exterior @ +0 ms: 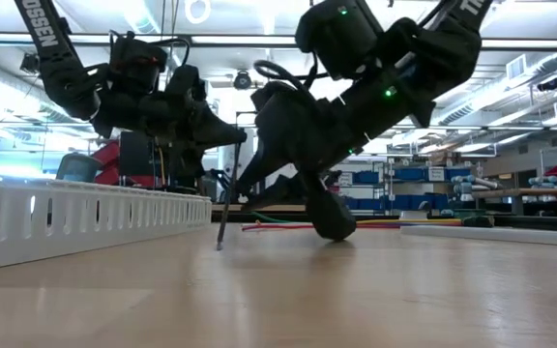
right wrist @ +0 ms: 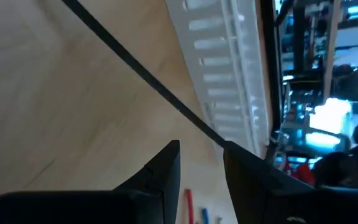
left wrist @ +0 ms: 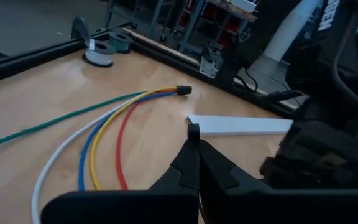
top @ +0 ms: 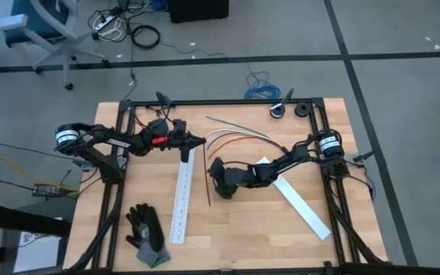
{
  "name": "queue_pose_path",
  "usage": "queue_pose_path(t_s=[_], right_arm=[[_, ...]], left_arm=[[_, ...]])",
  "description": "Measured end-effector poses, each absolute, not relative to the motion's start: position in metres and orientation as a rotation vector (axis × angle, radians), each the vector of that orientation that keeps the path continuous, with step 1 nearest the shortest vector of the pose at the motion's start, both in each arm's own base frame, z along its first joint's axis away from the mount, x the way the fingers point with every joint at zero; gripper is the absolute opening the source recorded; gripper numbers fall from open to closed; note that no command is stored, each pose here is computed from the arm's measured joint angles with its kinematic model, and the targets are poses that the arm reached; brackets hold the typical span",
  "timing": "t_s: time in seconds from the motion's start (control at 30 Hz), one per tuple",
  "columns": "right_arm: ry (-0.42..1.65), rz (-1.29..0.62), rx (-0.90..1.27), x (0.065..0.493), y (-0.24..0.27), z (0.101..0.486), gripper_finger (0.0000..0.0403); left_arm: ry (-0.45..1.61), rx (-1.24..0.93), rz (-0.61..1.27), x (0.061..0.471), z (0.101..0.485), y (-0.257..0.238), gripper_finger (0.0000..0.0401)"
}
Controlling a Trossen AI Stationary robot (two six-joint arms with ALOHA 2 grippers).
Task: Ziptie cables
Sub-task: Insert the black zip tie into the locking head
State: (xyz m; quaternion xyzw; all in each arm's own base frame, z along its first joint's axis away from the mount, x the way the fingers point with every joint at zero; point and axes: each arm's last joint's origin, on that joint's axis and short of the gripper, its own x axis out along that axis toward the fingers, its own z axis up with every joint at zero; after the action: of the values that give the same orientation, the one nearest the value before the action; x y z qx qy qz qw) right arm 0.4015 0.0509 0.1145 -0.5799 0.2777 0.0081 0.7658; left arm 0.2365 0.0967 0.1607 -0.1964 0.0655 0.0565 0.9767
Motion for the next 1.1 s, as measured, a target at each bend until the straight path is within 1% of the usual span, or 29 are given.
queue_pose_path(t_s=[0.23, 0.53, 0.7, 1.0, 1.1], right_arm=[[0.543, 0.146, -1.294, 0.411, 0.054, 0.117, 0.0110], [0.567, 0.215, -1.299, 0.411, 0.052, 0.115, 0.0110], [0.572, 0.332, -1.303, 0.409, 0.050, 0.110, 0.0110], [0.560, 0.389, -1.320, 0.409, 0.046, 0.108, 0.0109], [0.564, 0.382, -1.303, 0.408, 0.046, 0.107, 0.0092]], left_arm=[[0.127, -0.424, 0.139, 0.234, 0.161, 0.102, 0.0000], [0.116, -0.436, 0.131, 0.234, 0.162, 0.103, 0.0000], [0.108, -0.446, 0.130, 0.234, 0.163, 0.103, 0.0000], [0.067, -0.433, 0.095, 0.244, 0.176, 0.107, 0.0000], [0.069, -0.429, 0.095, 0.244, 0.177, 0.107, 0.0000]])
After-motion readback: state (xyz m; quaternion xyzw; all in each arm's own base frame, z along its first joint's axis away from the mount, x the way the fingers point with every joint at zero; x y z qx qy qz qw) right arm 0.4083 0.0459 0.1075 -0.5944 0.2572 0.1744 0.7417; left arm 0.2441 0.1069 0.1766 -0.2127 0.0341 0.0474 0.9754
